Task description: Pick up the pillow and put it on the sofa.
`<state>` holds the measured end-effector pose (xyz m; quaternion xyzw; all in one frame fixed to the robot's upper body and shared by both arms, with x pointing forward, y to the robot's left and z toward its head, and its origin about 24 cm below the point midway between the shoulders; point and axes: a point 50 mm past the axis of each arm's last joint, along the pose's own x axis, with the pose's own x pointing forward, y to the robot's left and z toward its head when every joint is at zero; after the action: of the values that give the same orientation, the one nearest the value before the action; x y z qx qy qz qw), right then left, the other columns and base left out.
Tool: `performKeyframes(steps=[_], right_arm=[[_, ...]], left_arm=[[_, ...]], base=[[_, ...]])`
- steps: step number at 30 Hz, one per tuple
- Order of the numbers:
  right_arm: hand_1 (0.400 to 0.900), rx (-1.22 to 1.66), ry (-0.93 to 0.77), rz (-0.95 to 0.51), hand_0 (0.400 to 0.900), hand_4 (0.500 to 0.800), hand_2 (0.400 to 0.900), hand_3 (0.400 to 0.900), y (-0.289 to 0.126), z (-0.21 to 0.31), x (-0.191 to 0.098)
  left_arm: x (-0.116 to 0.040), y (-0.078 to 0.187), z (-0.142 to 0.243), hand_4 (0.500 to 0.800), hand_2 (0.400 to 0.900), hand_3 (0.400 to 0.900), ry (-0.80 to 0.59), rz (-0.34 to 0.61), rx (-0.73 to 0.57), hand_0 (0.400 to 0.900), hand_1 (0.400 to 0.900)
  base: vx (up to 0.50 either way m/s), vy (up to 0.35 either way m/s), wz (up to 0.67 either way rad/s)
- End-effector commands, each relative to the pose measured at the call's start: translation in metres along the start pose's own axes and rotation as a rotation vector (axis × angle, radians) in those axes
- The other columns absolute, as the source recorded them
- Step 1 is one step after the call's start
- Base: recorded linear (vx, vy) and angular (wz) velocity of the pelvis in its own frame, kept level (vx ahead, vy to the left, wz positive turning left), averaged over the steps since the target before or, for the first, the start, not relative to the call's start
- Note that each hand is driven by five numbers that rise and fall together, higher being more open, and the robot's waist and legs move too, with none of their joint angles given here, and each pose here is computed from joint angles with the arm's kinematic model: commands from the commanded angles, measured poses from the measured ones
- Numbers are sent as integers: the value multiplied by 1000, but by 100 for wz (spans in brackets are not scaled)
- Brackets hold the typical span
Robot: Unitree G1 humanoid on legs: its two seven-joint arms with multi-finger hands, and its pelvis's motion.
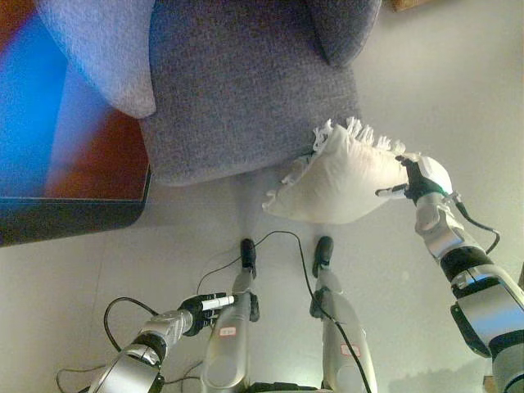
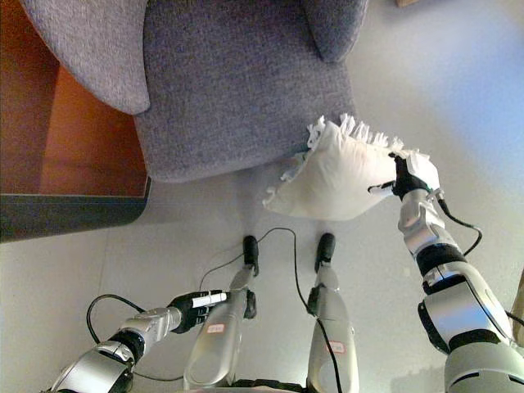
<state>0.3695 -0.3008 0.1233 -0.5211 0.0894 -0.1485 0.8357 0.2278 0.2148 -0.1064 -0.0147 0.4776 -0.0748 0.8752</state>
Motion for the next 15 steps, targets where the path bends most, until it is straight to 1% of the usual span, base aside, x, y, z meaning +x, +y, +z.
performKeyframes(steps=[1,10,15], right_arm=[[900,-74,-43,-190,900,800,900,900,-68,11,10],[900,-77,-135,-254,900,800,900,900,-101,50,15],[900,-74,-185,-318,900,800,900,900,-119,74,14]], left_arm=[[-3,5,-30,800,900,900,102,18,-61,900,900],[0,-8,-28,800,900,900,79,-42,-100,900,900],[0,-10,-33,800,900,900,85,-52,-143,900,900]], base=[[-31,68,7],[-31,80,1],[-1,72,0]])
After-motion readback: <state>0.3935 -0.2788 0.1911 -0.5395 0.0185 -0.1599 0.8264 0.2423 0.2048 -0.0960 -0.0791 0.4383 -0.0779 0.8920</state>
